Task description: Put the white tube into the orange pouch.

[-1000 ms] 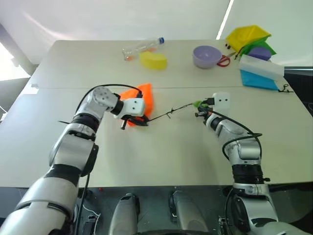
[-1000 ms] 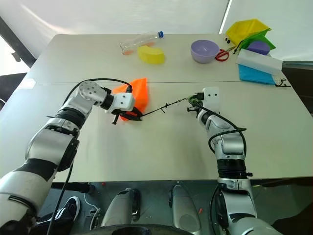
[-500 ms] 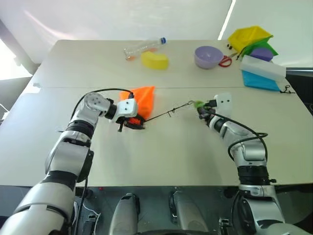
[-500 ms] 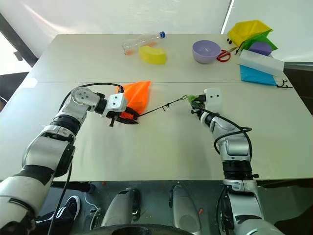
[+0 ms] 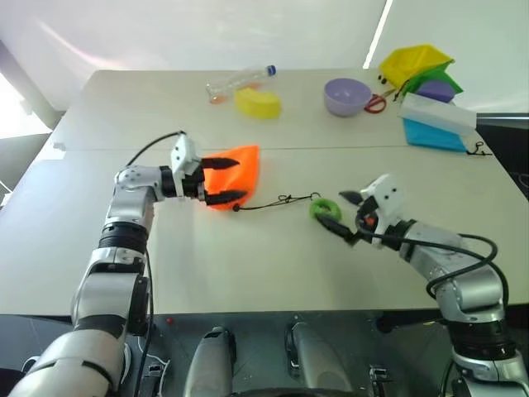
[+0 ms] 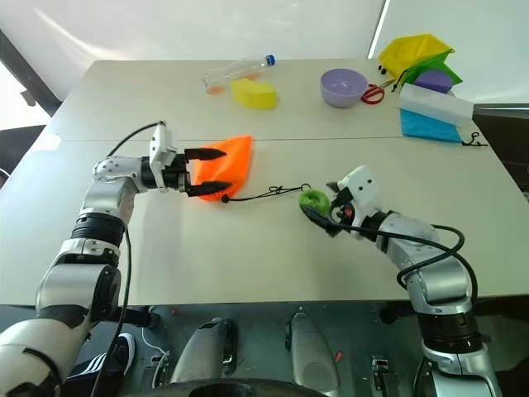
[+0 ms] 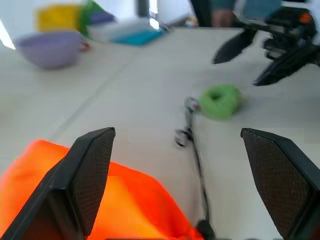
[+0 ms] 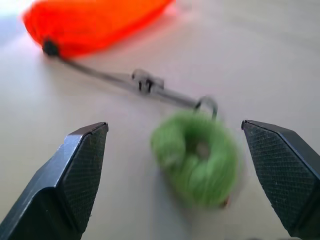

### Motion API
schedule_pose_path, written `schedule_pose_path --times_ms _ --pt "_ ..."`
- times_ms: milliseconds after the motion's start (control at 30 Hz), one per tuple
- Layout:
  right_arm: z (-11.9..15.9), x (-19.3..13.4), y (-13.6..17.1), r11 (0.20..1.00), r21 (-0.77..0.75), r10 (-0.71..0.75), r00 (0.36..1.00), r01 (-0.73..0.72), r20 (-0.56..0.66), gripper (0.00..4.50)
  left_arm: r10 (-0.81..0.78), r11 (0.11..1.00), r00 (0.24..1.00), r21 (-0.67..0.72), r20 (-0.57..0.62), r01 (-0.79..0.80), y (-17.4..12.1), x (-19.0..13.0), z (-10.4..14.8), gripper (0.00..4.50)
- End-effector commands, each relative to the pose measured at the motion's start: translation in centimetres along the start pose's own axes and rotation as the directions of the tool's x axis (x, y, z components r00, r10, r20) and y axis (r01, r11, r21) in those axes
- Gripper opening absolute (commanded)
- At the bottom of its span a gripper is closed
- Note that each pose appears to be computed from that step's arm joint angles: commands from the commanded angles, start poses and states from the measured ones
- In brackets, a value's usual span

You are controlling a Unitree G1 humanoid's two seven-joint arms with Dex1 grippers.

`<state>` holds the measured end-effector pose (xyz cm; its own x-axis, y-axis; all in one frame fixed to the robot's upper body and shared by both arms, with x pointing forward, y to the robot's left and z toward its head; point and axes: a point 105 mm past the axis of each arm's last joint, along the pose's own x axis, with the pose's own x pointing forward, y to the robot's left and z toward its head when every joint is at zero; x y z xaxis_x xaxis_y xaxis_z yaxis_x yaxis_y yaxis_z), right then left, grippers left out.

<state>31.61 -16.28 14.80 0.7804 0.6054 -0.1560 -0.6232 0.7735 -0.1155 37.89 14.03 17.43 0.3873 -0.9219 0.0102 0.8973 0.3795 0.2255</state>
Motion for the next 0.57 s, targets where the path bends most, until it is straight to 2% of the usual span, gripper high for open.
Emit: schedule_pose_path --times_ms 33,100,267,433,567 --pt "1.9 -1.3 2.1 0.992 -0.071 0.112 0.988 -0.105 0.108 4.45 0.151 0.988 0.988 -0.027 0.014 -0.150 1.5 -2.8 1.0 4.30" --pt "1.9 -2.1 4.0 0.978 -0.057 0.205 0.972 -0.200 0.117 4.45 0.237 0.970 0.971 -0.060 0.021 -0.236 2.1 -4.8 1.3 4.30" --pt "0.3 -2.6 7.8 0.939 -0.047 0.343 0.937 -0.340 0.065 4.45 0.381 0.921 0.921 -0.052 -0.081 -0.385 1.8 -8.7 -0.4 4.30" --pt "-2.3 -2.8 7.4 0.956 -0.025 0.293 0.956 -0.293 0.002 4.45 0.528 0.831 0.824 -0.075 -0.206 -0.551 0.4 -14.2 -4.0 4.30" --pt "-3.6 -3.2 6.3 0.964 -0.031 0.262 0.965 -0.263 -0.035 4.45 0.556 0.807 0.799 -0.083 -0.229 -0.585 -0.5 -14.9 -4.9 4.30"
